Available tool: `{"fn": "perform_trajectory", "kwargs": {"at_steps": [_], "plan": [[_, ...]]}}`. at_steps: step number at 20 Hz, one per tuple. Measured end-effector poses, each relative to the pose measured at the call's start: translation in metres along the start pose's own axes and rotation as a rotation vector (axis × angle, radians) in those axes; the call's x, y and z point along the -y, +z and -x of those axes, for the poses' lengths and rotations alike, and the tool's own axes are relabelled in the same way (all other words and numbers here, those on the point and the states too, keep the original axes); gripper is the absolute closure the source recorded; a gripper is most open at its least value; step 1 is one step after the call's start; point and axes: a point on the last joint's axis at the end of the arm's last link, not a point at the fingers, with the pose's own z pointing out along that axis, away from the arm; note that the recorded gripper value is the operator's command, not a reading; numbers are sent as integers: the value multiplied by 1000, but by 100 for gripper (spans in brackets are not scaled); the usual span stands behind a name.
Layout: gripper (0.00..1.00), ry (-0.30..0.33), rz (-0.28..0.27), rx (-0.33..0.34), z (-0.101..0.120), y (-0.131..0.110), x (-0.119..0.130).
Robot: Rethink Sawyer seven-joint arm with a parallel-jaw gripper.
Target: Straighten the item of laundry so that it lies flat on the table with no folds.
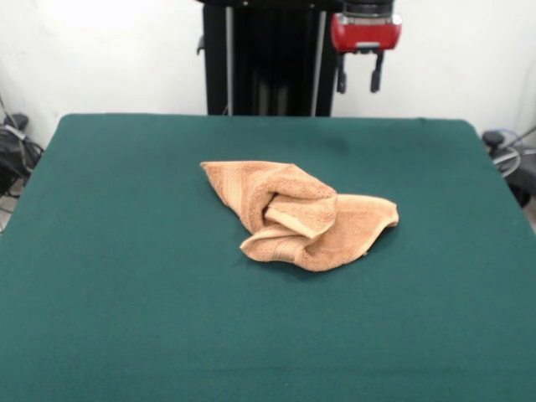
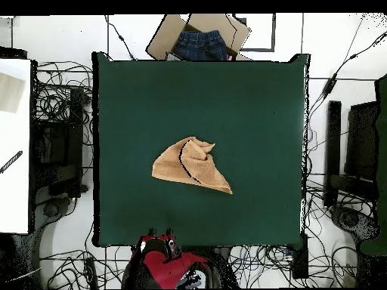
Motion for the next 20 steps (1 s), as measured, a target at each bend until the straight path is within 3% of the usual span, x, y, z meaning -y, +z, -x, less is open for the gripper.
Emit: {"fn": "perform_trajectory", "kwargs": {"at_steps": [20], "plan": [[0,-18,-5,10,5,-6,-4]]}}
